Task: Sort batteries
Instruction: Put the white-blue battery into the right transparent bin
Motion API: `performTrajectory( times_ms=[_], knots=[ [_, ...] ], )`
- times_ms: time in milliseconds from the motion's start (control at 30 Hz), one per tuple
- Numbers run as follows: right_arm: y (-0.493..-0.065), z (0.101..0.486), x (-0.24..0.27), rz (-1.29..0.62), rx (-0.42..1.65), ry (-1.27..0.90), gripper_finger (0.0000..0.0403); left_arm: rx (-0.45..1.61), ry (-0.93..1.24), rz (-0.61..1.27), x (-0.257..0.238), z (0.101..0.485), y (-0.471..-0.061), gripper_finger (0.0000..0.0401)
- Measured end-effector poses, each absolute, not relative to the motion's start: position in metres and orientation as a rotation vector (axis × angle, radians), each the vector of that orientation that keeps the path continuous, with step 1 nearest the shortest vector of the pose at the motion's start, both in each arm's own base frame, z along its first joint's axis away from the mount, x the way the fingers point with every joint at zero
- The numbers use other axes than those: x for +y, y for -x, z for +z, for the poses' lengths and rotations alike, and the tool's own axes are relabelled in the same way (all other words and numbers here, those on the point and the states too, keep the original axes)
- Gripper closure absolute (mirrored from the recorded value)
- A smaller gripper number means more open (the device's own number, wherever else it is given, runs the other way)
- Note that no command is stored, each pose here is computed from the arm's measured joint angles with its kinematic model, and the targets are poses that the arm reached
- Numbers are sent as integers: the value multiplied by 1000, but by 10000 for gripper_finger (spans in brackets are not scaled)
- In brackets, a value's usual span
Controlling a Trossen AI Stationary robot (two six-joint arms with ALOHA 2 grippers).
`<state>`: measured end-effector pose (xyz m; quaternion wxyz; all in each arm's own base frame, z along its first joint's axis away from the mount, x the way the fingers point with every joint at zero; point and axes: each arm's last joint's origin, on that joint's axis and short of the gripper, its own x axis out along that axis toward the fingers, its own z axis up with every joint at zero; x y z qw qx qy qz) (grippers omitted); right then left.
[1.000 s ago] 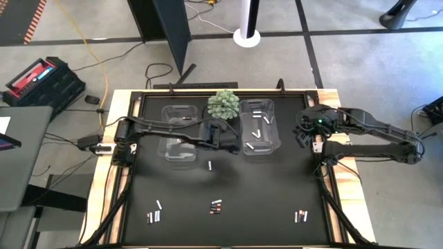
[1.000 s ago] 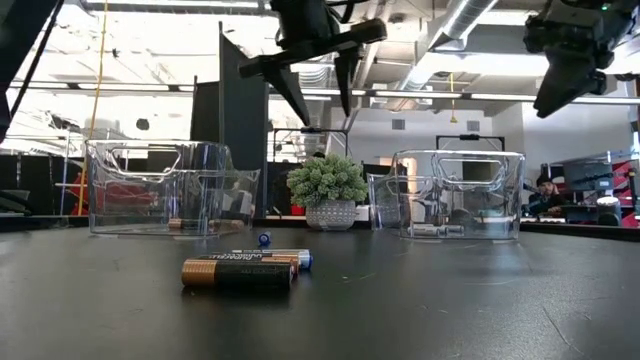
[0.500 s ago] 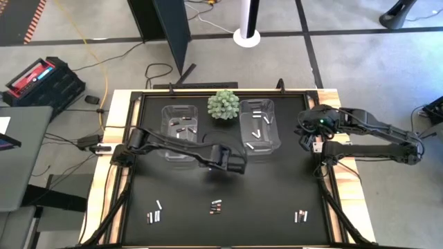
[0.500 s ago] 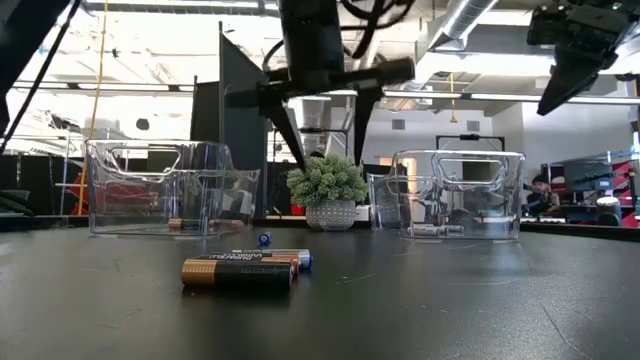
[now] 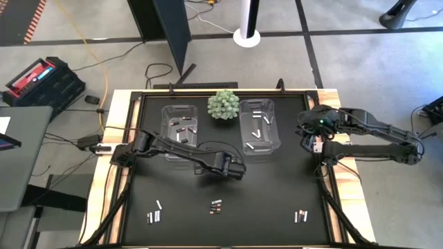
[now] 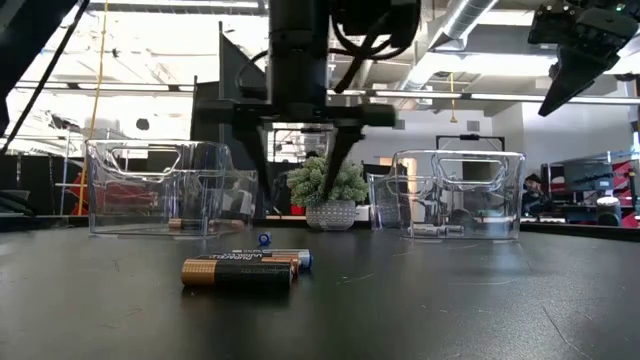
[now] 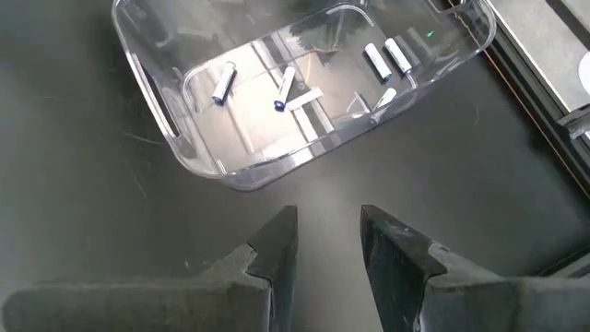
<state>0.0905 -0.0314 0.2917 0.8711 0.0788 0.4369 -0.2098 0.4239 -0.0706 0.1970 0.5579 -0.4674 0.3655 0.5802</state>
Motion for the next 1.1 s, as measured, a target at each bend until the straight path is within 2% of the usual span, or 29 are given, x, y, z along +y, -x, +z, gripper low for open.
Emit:
performTrajectory(
  times_ms=[567,833,1100],
  knots=[
    [-91,292,-31,-439,911,-165,266,857,1046,1419,-68,191,-419,143],
    [-91,292,-31,-441,911,-171,266,890,1018,1440,-75,158,-427,143],
    [-91,292,-31,-442,911,-172,266,854,964,1493,-76,160,-422,143]
  ],
)
